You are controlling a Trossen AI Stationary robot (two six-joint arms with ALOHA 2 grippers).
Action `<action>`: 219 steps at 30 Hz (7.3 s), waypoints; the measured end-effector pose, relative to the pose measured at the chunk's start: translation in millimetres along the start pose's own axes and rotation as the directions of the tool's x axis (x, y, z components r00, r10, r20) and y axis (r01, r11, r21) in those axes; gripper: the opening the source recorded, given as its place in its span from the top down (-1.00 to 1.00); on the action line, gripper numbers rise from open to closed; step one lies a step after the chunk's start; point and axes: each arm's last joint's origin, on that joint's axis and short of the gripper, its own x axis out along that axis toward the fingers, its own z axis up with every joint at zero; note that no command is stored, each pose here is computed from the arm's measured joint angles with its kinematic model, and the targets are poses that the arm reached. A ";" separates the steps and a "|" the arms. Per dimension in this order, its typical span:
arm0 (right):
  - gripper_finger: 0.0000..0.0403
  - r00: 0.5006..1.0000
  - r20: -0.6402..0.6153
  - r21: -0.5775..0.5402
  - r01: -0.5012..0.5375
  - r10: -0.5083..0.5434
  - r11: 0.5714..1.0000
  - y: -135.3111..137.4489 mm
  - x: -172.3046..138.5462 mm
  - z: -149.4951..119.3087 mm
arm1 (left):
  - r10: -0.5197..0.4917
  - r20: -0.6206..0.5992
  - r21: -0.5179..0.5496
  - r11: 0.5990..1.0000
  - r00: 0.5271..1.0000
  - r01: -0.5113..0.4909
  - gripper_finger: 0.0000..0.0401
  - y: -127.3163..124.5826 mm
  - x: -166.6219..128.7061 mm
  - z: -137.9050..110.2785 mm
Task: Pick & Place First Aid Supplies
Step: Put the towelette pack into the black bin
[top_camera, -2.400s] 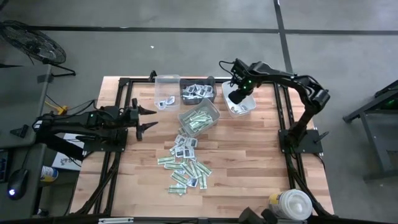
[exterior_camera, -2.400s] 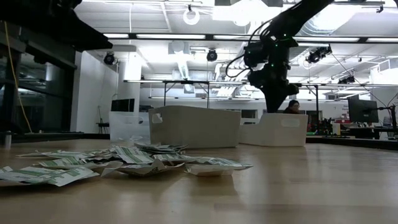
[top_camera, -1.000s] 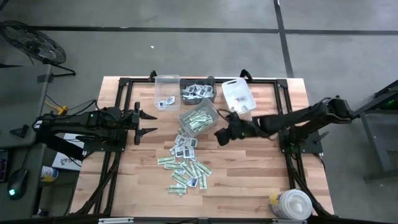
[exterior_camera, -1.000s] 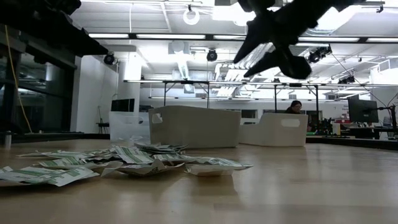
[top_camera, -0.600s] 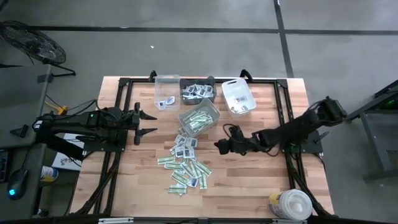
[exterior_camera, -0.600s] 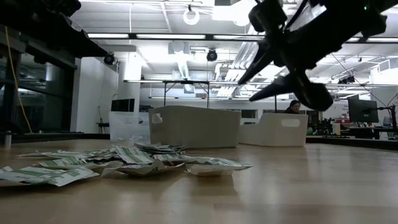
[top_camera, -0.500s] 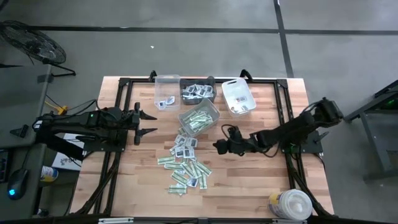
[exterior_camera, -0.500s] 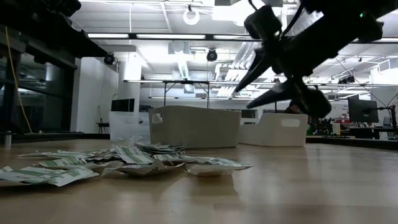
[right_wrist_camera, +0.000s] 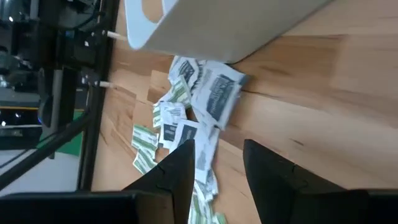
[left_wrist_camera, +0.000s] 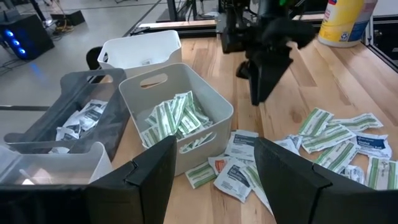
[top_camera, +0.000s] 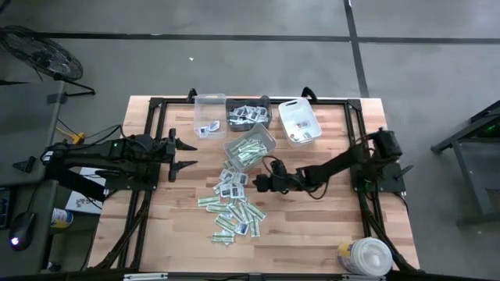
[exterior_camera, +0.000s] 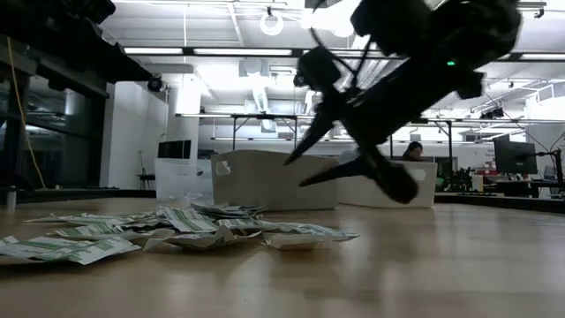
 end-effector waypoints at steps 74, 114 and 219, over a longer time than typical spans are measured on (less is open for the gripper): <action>0.74 0.983 -0.054 0.004 0.175 -0.174 0.985 8.9 58.3 22.0 | 0.000 -0.015 -0.009 1.000 1.000 0.000 -0.07 -0.1 0.1 -1.4; 1.00 0.989 -0.096 -0.189 0.090 -0.110 0.978 46.7 15.5 15.3 | -0.003 -0.022 -0.022 1.000 1.000 0.003 -0.07 -0.2 0.0 -2.2; 0.43 0.944 -0.108 -0.232 0.282 -0.313 0.931 18.3 18.4 -11.6 | -0.190 -0.129 -0.101 0.979 0.973 0.178 -0.07 -11.6 41.7 -3.7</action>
